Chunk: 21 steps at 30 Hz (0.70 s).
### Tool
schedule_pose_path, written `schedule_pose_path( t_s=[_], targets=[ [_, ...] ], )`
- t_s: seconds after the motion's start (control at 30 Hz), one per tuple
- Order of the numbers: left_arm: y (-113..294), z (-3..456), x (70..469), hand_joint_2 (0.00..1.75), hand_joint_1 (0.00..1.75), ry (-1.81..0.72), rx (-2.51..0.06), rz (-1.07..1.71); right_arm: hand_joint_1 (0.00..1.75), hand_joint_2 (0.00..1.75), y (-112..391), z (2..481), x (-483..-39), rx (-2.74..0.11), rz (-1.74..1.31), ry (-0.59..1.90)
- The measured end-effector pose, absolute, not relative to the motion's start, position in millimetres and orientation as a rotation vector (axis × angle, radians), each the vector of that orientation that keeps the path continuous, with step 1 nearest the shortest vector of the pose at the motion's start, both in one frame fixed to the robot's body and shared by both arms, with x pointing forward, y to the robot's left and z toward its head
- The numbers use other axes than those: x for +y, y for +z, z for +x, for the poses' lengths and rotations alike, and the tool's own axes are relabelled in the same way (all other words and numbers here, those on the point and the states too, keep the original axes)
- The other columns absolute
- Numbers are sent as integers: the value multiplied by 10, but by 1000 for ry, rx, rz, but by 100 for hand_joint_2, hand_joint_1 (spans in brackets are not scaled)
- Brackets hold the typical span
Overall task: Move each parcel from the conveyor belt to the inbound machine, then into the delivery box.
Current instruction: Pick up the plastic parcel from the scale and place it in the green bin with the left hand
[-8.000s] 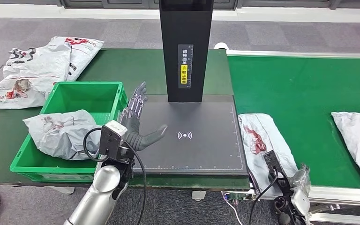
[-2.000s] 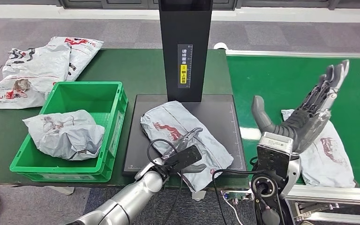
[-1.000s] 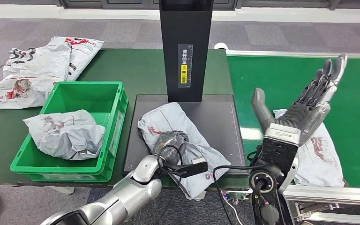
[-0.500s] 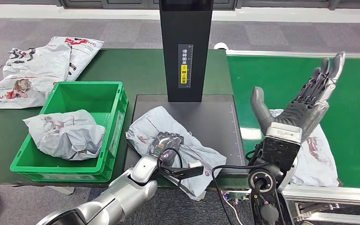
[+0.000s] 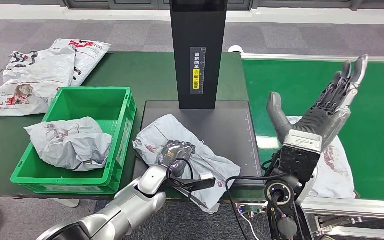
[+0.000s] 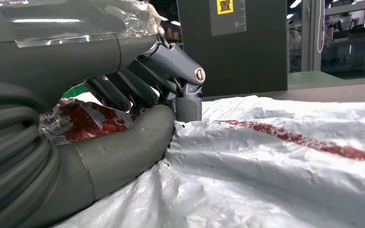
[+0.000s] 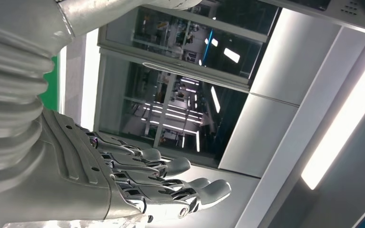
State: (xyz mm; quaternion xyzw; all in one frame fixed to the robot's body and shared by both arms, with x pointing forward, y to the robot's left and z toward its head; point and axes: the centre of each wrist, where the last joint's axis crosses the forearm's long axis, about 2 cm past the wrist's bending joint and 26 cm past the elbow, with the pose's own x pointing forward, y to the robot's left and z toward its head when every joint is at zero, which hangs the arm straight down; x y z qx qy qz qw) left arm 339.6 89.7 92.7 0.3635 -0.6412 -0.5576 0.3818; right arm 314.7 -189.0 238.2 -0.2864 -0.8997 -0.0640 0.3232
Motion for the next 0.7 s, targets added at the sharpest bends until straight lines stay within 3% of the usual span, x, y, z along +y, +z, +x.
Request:
schedule_pose_path(
  t_s=[0.2,0.7],
  targets=[
    [1097,3509,944,175,175,-1373,-1738,1035,0,175,2381,3146,-1892,-2378,-763,-155],
    [2065,3788,1409,175,175,-1003,-2067,1403,0,175,2243,3085,-2025,-2377,-824,-143]
  ],
)
